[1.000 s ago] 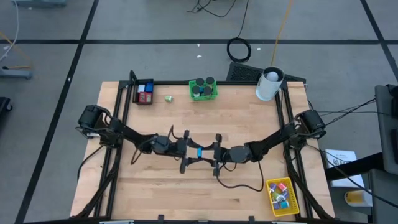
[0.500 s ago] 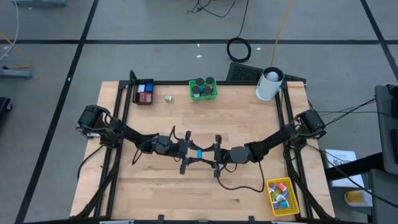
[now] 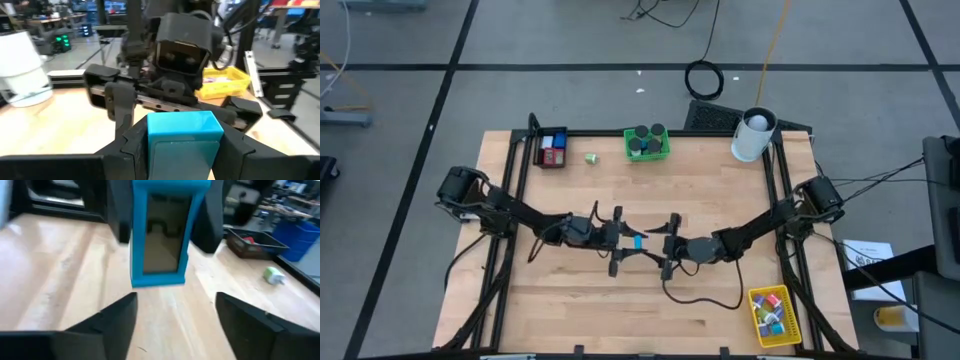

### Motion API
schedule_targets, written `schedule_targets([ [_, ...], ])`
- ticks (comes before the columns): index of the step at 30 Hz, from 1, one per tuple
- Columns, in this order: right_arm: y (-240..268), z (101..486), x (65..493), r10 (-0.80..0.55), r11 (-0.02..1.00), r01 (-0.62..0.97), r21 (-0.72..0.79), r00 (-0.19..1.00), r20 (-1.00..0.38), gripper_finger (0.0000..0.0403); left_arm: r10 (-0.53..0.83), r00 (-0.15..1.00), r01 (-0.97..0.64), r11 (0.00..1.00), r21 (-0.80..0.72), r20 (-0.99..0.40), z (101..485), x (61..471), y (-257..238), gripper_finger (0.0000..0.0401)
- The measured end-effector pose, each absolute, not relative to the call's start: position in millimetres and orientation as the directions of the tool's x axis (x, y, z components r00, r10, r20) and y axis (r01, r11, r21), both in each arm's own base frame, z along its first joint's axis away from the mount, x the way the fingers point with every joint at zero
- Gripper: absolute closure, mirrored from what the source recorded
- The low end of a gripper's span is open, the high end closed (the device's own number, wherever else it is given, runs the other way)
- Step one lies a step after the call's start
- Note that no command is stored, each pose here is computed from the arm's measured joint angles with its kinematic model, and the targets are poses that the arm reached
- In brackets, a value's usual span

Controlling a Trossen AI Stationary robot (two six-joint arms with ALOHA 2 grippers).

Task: Pick & Place Office items
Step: Put the blue digital clock into the black basket

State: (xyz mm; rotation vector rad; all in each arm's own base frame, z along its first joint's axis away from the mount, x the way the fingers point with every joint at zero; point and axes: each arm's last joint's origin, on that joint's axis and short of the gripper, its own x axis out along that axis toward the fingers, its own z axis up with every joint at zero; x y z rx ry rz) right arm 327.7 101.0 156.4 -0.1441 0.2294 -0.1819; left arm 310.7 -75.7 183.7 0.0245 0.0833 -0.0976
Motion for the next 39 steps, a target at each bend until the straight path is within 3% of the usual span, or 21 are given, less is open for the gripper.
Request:
schedule_targets([
  [5,100,154,327,-0.22,0.963,0.174,-0.205,0.948,-0.229,0.0092,-0.008,0.991,0.015,0.999,0.051,-0.132,196,302,-72,0.0246],
  [9,100,150,325,-0.224,0.959,0.163,-0.231,0.935,-0.273,0.0096,0.091,0.979,-0.077,0.994,0.082,-0.18,213,288,-66,0.0246],
  [14,99,142,323,-0.234,0.959,0.157,-0.237,0.909,-0.345,0.0162,0.36,0.885,-0.342,0.933,0.114,-0.294,230,259,-40,0.0246],
  [19,99,140,322,-0.235,0.959,0.155,-0.237,0.904,-0.359,0.0255,0.577,0.708,-0.599,0.796,0.085,-0.407,241,220,1,0.0246],
  [23,99,140,322,-0.231,0.959,0.151,-0.239,0.904,-0.359,0.0319,0.69,0.528,-0.774,0.631,0.054,-0.495,241,192,38,0.0246],
  [28,99,140,322,-0.229,0.96,0.148,-0.238,0.905,-0.36,0.0383,0.755,0.343,-0.879,0.468,0.093,-0.559,237,172,84,0.0246],
  [39,99,140,322,-0.227,0.957,0.139,-0.254,0.905,-0.36,0.0397,0.706,0.172,-0.94,0.325,0.099,-0.687,222,145,158,0.0245],
])
